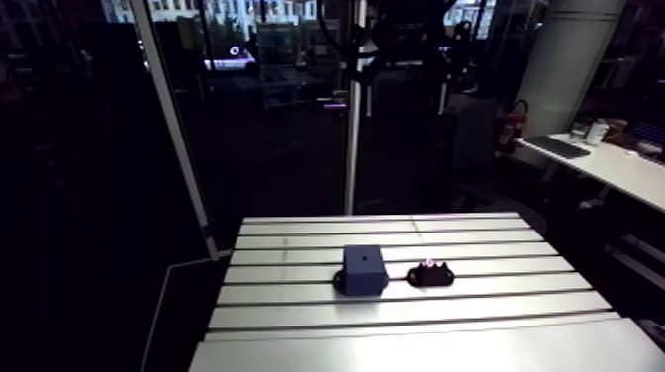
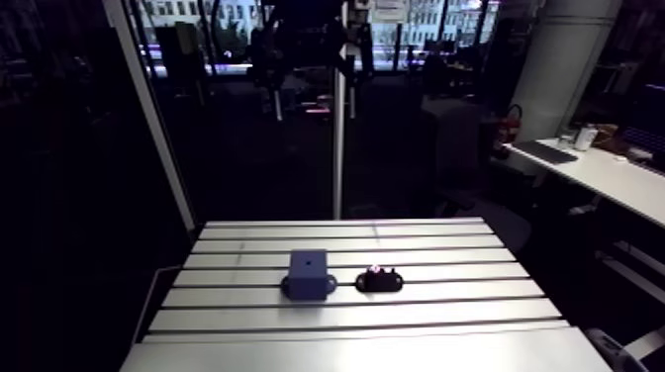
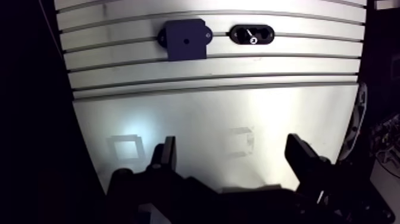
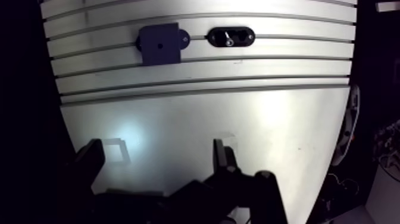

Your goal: Pick up the M10 bolt and insert it into the hole until fully seated.

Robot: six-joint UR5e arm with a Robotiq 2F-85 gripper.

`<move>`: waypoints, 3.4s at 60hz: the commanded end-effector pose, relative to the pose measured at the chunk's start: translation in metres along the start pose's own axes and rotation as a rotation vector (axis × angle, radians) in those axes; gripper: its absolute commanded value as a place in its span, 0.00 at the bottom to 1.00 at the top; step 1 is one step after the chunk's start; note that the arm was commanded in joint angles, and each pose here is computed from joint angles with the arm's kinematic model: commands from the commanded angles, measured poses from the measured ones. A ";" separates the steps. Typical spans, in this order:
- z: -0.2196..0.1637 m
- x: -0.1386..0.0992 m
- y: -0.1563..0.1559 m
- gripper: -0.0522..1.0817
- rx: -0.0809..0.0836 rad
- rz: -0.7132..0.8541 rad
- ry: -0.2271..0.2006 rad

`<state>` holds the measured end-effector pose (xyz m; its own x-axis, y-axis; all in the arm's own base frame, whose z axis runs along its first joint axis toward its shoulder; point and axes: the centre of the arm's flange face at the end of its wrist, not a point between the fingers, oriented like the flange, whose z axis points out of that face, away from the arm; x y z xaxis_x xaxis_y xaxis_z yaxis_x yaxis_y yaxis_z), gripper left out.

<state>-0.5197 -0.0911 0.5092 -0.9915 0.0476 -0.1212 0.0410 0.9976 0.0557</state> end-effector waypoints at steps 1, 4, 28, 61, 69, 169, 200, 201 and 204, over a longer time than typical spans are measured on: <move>0.012 0.037 -0.008 0.05 0.057 -0.017 -0.020; 0.012 0.037 -0.008 0.05 0.057 -0.017 -0.021; 0.013 0.036 -0.009 0.05 0.057 -0.019 -0.026; 0.008 0.033 -0.006 0.05 0.044 -0.022 -0.003; 0.014 0.035 0.003 0.05 0.044 -0.047 0.012; 0.200 0.049 0.097 0.05 0.030 -0.021 0.159; 0.235 0.060 0.106 0.21 0.043 -0.007 0.099; 0.235 0.060 0.106 0.23 0.043 -0.007 0.099; 0.236 0.061 0.106 0.25 0.043 -0.008 0.100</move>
<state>-0.5443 0.0279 0.2827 -0.9993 0.0354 -0.0134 0.0352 0.9993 0.0144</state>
